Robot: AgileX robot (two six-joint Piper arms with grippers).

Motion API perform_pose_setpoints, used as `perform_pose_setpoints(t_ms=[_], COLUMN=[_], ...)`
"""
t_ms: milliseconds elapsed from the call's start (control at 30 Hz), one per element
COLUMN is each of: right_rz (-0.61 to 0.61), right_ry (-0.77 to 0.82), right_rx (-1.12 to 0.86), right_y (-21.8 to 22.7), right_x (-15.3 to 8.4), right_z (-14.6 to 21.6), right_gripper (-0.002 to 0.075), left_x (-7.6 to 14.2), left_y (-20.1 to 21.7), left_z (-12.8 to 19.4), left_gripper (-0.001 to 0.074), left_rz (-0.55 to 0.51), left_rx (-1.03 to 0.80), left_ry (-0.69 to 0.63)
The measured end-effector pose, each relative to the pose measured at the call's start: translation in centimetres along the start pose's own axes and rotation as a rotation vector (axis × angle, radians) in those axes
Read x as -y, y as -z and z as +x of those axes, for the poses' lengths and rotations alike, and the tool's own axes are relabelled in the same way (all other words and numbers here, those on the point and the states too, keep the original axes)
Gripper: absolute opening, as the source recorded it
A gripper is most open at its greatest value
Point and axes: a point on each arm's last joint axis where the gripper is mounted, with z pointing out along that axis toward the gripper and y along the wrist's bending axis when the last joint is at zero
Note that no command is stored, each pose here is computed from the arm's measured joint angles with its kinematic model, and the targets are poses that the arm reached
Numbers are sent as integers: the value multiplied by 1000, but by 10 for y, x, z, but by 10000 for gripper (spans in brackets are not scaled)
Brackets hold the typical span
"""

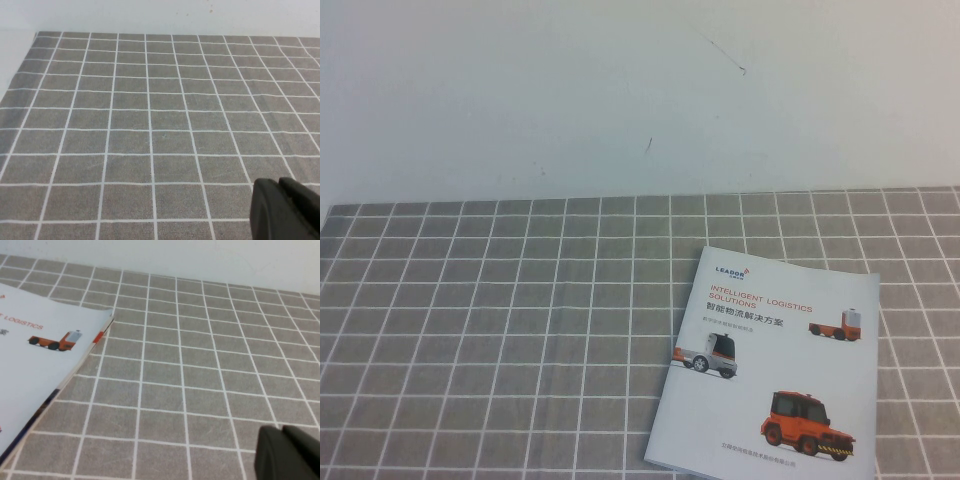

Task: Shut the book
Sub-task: 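Close the open booklet and leave it lying on the table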

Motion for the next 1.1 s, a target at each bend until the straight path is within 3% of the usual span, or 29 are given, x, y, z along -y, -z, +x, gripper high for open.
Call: perform_pose_setpoints(t_ms=[1100], right_rz=[-5], right_ry=[-13], right_rx=[2], right_y=[0], right_x=[0], right_z=[0], right_gripper=[-3], left_x=[0], left_y=[0], left_z=[0], left_gripper=[-3], left_rz=[0], left_rx=[0], left_ry=[1])
